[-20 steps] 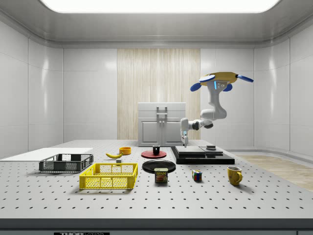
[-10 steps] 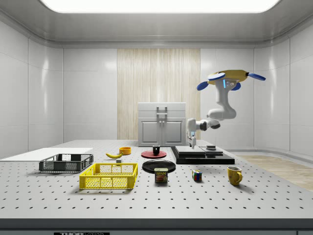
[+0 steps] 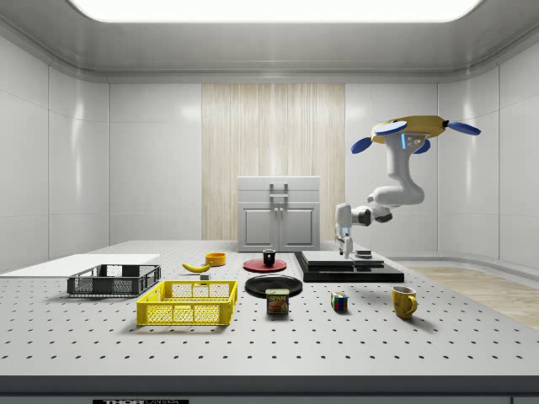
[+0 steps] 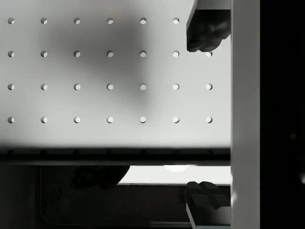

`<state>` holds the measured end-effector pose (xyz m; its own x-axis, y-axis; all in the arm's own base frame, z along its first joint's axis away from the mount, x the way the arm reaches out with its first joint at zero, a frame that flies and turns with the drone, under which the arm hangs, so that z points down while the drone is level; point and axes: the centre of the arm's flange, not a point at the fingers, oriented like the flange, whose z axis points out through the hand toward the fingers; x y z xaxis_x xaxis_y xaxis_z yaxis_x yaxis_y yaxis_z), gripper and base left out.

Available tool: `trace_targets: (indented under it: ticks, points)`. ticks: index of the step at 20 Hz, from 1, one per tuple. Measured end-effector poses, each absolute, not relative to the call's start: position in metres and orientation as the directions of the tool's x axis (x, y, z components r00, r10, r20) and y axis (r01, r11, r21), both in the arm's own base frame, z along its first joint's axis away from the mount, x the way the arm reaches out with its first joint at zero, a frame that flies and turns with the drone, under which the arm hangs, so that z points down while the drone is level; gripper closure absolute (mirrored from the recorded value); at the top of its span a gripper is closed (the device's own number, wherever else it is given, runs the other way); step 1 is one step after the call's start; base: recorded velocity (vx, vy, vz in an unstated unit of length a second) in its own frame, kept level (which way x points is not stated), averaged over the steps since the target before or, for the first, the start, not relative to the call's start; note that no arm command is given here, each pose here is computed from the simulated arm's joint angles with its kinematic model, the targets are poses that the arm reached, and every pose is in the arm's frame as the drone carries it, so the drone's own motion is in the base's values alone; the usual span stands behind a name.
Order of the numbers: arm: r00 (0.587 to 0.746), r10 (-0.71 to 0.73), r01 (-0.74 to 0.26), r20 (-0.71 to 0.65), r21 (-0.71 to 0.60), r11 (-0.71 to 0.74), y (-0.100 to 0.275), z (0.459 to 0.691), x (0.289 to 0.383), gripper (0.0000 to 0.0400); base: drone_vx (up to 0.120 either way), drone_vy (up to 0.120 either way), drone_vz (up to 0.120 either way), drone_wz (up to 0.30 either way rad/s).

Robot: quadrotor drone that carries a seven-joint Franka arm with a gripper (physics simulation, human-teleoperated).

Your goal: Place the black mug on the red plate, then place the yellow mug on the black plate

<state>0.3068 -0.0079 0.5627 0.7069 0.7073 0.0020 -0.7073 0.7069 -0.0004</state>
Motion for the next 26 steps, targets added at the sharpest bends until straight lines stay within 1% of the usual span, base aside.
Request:
trace_targets:
  ticks: [26]
  points:
    - [0.707, 0.707, -0.707, 0.002, 0.0, 0.707, -0.0079, 0.5628, 0.3068, 0.0, -0.12, 0.12, 0.0, 0.0]
